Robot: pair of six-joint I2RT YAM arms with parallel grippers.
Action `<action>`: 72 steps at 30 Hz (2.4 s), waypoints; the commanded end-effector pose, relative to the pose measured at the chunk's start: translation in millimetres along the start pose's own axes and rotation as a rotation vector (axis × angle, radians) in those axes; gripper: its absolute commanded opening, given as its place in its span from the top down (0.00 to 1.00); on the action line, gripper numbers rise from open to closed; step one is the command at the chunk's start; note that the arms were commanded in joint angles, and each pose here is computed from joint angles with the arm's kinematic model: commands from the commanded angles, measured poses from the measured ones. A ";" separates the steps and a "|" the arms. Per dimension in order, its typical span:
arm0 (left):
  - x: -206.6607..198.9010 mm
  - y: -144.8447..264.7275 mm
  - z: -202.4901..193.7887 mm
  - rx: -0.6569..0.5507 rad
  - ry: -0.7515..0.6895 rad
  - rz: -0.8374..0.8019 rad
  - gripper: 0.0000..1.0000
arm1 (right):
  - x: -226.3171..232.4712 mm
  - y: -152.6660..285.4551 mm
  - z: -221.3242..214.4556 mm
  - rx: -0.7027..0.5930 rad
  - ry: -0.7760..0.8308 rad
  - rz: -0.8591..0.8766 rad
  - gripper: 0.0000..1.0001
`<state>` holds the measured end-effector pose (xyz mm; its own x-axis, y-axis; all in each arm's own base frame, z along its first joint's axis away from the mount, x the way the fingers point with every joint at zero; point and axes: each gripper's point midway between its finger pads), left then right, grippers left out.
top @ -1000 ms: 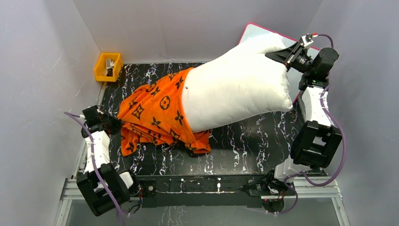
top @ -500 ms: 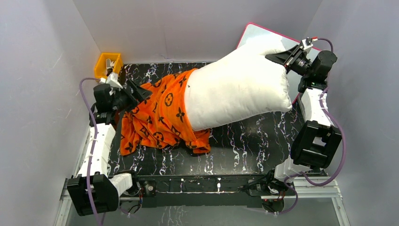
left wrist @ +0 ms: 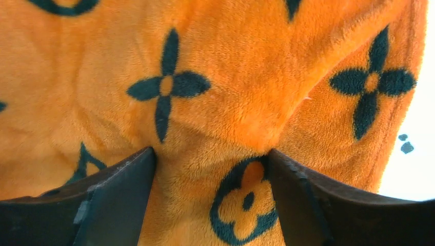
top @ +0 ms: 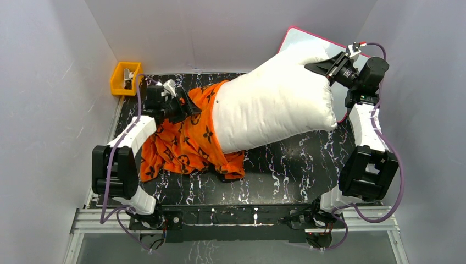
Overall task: Remove the pillowcase from the pillow
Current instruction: Remove the pillow from the pillowcase.
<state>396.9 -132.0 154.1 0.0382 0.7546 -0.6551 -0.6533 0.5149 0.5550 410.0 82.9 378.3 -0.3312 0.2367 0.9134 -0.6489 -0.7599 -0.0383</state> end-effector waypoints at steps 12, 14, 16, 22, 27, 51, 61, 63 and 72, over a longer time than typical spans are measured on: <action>26.6 -0.7 22.5 -0.085 -0.121 0.221 1.00 | 39.2 -0.3 -7.3 -0.008 0.132 0.045 1.00; 50.9 7.0 24.9 -0.084 -0.119 0.316 0.98 | 39.8 -0.2 -7.0 -0.007 0.139 0.045 1.00; 83.7 18.4 23.9 -0.074 -0.076 0.417 0.95 | 40.1 -0.2 -6.6 -0.007 0.142 0.045 1.00; 168.2 58.6 19.9 -0.078 0.202 0.498 0.87 | 42.6 0.0 -5.5 -0.008 0.150 0.048 1.00; 182.8 62.0 12.4 -0.059 0.248 0.511 0.96 | 44.8 -0.4 -4.3 -0.008 0.154 0.052 1.00; -31.9 68.3 -96.1 0.082 -0.156 -0.236 0.02 | 82.1 9.5 10.4 -0.058 0.205 0.116 1.00; -21.2 81.0 -146.6 0.080 -0.154 -0.151 0.02 | 78.2 9.4 7.7 -0.055 0.195 0.118 1.00; -23.2 73.6 -149.4 0.112 -0.144 -0.143 0.02 | 80.0 10.0 7.0 -0.053 0.199 0.120 1.00; -65.1 27.4 -193.1 0.261 -0.216 -0.143 0.02 | 84.1 11.7 5.0 -0.054 0.205 0.121 1.00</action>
<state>222.5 -216.6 102.5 0.2657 0.7295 -0.6303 -0.4039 0.6779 0.6143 401.7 90.7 402.8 -0.3819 0.2293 0.8953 -0.6238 -0.7787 -0.0667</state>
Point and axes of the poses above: each gripper's point midway between its finger pads, its own y axis back along the fingers, its own x axis along the line the jaws close on, z = x × y, and after that the axes turned 2 degrees about y, right-handed
